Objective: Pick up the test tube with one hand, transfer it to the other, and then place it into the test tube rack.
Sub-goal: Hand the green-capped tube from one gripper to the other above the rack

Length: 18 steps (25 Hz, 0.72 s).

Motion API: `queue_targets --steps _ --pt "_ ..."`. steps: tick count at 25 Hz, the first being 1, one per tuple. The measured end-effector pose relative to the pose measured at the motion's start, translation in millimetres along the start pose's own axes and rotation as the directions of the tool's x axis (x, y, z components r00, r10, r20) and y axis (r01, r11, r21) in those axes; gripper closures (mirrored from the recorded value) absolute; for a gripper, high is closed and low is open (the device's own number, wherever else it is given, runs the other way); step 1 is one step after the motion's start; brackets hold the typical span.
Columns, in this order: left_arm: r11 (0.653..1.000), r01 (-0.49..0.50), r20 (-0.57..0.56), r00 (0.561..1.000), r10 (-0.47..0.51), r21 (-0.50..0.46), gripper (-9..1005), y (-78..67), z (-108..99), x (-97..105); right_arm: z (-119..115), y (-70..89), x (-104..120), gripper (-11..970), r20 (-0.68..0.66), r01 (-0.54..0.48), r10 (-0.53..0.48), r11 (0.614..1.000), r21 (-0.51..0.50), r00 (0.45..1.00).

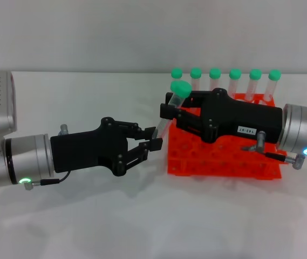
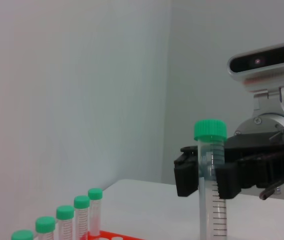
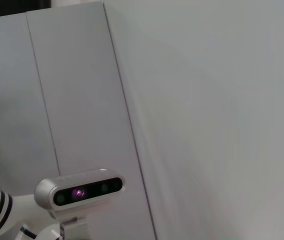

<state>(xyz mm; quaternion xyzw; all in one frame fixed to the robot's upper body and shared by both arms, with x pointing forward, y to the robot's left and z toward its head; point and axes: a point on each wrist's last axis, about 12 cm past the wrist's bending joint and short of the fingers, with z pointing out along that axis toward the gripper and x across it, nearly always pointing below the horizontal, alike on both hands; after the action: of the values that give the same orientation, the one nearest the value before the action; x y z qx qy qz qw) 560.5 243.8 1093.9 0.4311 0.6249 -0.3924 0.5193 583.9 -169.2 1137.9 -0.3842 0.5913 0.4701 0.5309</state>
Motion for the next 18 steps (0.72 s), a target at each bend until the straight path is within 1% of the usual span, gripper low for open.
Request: queue_targets --steps 8,14,18 --pt "1.000 0.005 0.000 1.000 -0.005 -0.001 729 -0.8 -0.9 1.2 -0.5 0.8 2.4 693 -0.002 -0.007 0.007 1.000 0.002 1.000" --pt "1.000 0.014 -0.005 1.000 -0.015 -0.011 716 -2.3 -4.6 4.7 -3.0 0.8 4.2 730 0.007 -0.017 0.017 1.000 0.014 1.000" --pt "0.998 0.033 0.010 0.999 -0.033 -0.050 707 -3.4 -12.9 9.1 -4.8 1.0 5.0 756 0.012 -0.021 0.021 1.000 0.020 1.000"
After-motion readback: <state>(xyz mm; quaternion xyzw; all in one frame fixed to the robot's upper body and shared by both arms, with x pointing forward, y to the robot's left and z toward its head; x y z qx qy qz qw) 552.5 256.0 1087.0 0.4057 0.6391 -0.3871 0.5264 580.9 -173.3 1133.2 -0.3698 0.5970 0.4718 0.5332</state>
